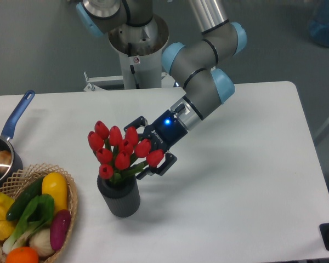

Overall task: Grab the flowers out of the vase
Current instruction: 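Close the gripper on the tulip stems below the blooms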

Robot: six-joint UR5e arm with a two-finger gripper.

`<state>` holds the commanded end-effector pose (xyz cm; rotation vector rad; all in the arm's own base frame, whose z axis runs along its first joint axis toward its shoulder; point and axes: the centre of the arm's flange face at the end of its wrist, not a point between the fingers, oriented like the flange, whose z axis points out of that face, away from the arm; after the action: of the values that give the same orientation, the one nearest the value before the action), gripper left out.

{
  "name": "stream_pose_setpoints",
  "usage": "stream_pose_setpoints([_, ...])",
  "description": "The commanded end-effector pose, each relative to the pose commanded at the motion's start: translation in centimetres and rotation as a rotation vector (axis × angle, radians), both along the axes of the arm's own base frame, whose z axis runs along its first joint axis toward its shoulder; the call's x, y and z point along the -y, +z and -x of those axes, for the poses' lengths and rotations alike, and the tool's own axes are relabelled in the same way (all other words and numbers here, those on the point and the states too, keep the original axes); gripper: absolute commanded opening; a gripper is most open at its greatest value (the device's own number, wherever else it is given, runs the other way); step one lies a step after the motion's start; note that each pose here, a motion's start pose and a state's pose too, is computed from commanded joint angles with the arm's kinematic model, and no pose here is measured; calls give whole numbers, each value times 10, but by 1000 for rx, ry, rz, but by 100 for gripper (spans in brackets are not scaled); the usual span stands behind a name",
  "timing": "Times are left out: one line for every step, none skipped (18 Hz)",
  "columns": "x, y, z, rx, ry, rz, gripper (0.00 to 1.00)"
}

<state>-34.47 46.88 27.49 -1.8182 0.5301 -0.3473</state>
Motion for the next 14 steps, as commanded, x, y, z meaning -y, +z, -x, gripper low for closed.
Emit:
stream_pose_setpoints([0,0,0,1,0,-1,100])
stream_pose_setpoints([0,0,0,4,1,-3,100])
stream_pose_setpoints([-1,1,-1,4,-1,-7,100])
stream_pose_setpoints([-1,1,0,4,-1,-7,100])
stream_pose_setpoints([-1,0,0,5,-1,-6,100])
stream_pose_setpoints([-2,-3,0,9,-3,-4,100])
stream_pose_setpoints([-2,-3,0,6,-3,-7,100])
stream_pose_setpoints([-3,-3,0,6,-4,-7,100])
stream_pose_setpoints([-5,-1,-1,1,-9,-10,100])
stream_pose_setpoints([-6,-1,0,1,-9,-10,100])
stream_pose_setpoints([-7,-3,0,2,-11,-10,100])
stream_pose_setpoints([-7,-3,0,4,-11,-10,100])
stream_pose_setpoints([-7,-2,0,9,-10,-15,100])
stream_pose_setpoints([-7,-1,-1,14,-10,-24,100])
